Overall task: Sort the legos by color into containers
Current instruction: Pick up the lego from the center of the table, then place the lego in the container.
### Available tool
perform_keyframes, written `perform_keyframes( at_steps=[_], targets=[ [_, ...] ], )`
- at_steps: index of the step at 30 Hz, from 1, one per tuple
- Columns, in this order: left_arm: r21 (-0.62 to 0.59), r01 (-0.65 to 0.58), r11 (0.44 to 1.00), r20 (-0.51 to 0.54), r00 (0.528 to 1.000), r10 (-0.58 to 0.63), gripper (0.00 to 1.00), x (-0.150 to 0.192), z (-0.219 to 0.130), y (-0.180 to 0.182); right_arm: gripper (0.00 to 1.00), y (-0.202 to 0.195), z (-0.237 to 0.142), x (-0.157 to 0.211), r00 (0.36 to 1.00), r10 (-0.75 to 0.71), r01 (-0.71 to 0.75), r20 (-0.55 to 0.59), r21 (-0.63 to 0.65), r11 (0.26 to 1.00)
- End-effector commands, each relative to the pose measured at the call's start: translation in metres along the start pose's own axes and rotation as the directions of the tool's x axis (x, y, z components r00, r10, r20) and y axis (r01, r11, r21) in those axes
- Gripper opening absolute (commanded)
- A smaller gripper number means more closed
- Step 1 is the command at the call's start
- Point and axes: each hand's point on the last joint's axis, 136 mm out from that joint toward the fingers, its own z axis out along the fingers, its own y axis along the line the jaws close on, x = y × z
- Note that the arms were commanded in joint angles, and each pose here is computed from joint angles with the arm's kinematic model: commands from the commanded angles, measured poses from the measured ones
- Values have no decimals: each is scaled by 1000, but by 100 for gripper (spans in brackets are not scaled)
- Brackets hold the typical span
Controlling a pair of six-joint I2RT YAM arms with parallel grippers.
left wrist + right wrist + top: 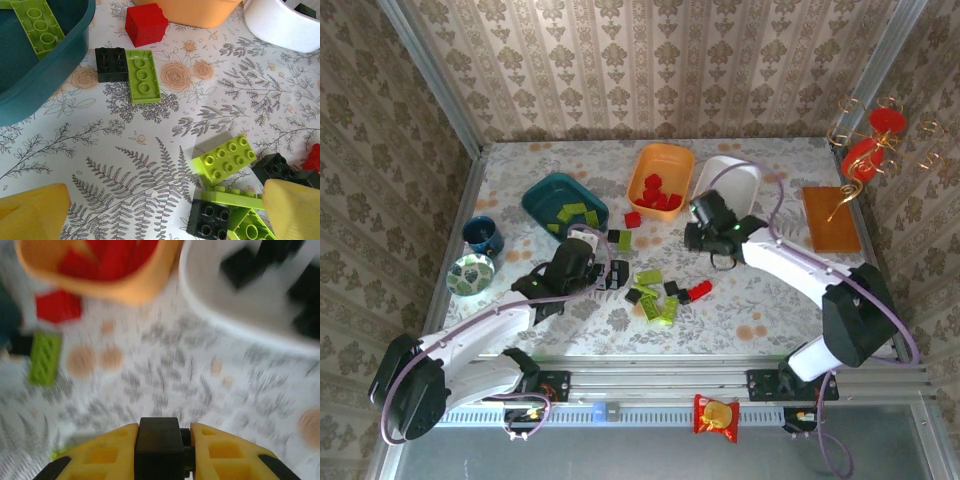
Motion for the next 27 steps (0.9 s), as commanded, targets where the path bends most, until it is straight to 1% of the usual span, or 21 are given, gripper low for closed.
perform_keyframes(
  at_steps=[1,2,8,12,13,15,16,17,19,22,27],
  targets=[
    [-8,32,999,15,999,-32,100,-2,-2,5,21,-19,-5,-38,997,1,-6,82,59,998],
    [-6,36,999,15,999,-36,100,-2,-2,5,21,-28,1,-49,995,10,-19,99,88,996],
    [-7,44,999,11,999,-44,100,-2,-5,7,21,-62,43,-78,993,61,-81,104,200,976],
    [-9,43,999,9,999,-43,100,-2,-9,8,22,-70,65,-93,992,85,-103,91,217,971],
    [-9,41,999,7,999,-41,100,-2,-9,9,24,-70,69,-95,992,89,-106,86,220,970],
    [-10,41,999,-3,999,-41,100,0,-9,9,34,-69,73,-102,992,95,-111,83,214,971],
    [-9,38,999,-10,999,-38,100,2,-9,8,44,-68,73,-105,992,96,-111,78,213,971],
    [-9,37,999,-15,999,-38,100,3,-9,8,51,-66,72,-107,992,96,-111,79,208,972],
    [-9,34,999,-24,999,-35,100,4,-9,8,59,-61,65,-110,991,98,-113,91,177,978],
    [-14,32,999,-36,999,-32,100,6,-8,9,64,-55,51,-107,989,98,-114,107,145,983],
    [-48,17,999,-62,998,-20,100,2,1,15,65,-41,25,-86,991,76,-86,113,84,993]
  ],
)
